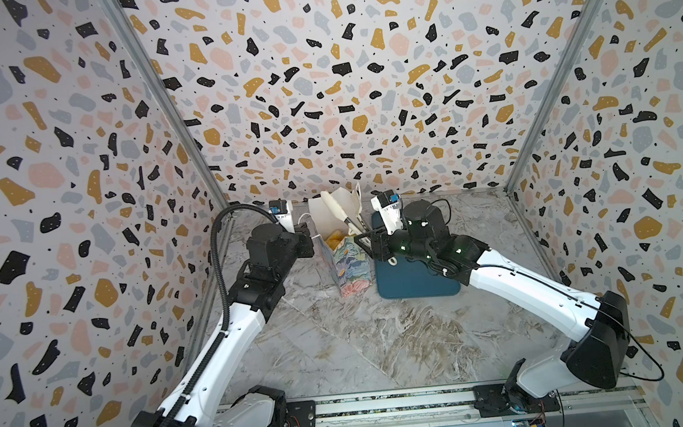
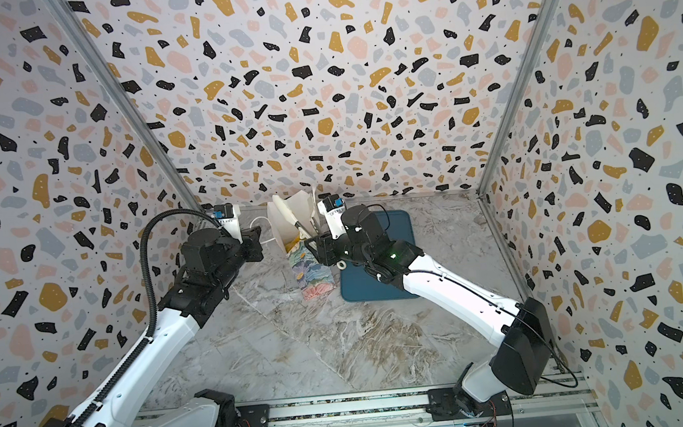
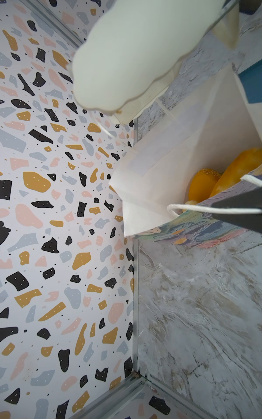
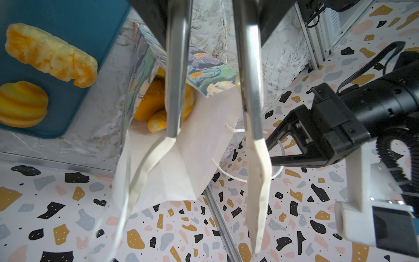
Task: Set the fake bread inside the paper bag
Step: 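Open the tongs over the bag to drop the striped croissant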
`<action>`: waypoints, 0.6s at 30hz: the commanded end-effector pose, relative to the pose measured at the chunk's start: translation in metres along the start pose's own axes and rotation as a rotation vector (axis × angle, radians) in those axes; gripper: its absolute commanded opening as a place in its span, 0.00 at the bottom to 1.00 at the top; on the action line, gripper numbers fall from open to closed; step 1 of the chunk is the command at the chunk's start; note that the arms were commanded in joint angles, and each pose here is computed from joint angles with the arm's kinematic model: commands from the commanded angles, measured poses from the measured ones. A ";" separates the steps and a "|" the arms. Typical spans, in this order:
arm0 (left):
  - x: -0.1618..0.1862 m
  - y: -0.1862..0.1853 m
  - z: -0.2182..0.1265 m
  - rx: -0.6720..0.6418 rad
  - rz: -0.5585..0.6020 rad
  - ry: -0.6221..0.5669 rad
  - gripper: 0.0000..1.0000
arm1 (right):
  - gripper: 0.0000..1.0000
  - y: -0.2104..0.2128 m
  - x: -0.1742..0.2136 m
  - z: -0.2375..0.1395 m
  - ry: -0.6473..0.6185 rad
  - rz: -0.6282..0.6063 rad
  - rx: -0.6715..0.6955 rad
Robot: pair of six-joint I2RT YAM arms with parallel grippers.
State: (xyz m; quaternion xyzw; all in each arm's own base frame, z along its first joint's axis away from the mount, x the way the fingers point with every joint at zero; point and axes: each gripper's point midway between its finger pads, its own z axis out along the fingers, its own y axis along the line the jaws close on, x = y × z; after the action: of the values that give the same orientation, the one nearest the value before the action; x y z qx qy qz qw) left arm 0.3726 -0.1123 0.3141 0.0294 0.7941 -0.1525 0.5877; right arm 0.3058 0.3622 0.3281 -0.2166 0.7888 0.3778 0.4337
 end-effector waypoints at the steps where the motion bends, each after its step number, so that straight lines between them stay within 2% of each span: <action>1: -0.002 -0.002 -0.002 0.006 0.012 -0.013 0.00 | 0.53 0.012 -0.027 -0.016 -0.092 -0.009 -0.038; 11: -0.001 -0.001 -0.002 -0.001 0.012 -0.011 0.00 | 0.53 0.020 -0.036 -0.036 -0.132 -0.039 -0.057; 18: -0.001 -0.001 -0.001 -0.003 0.012 -0.012 0.00 | 0.54 0.016 -0.039 -0.059 -0.169 -0.066 -0.019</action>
State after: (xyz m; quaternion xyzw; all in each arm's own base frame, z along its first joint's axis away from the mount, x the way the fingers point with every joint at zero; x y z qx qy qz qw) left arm 0.3724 -0.1129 0.3141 0.0296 0.7940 -0.1521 0.5878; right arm 0.2900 0.3416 0.3516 -0.2169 0.7697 0.3851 0.4607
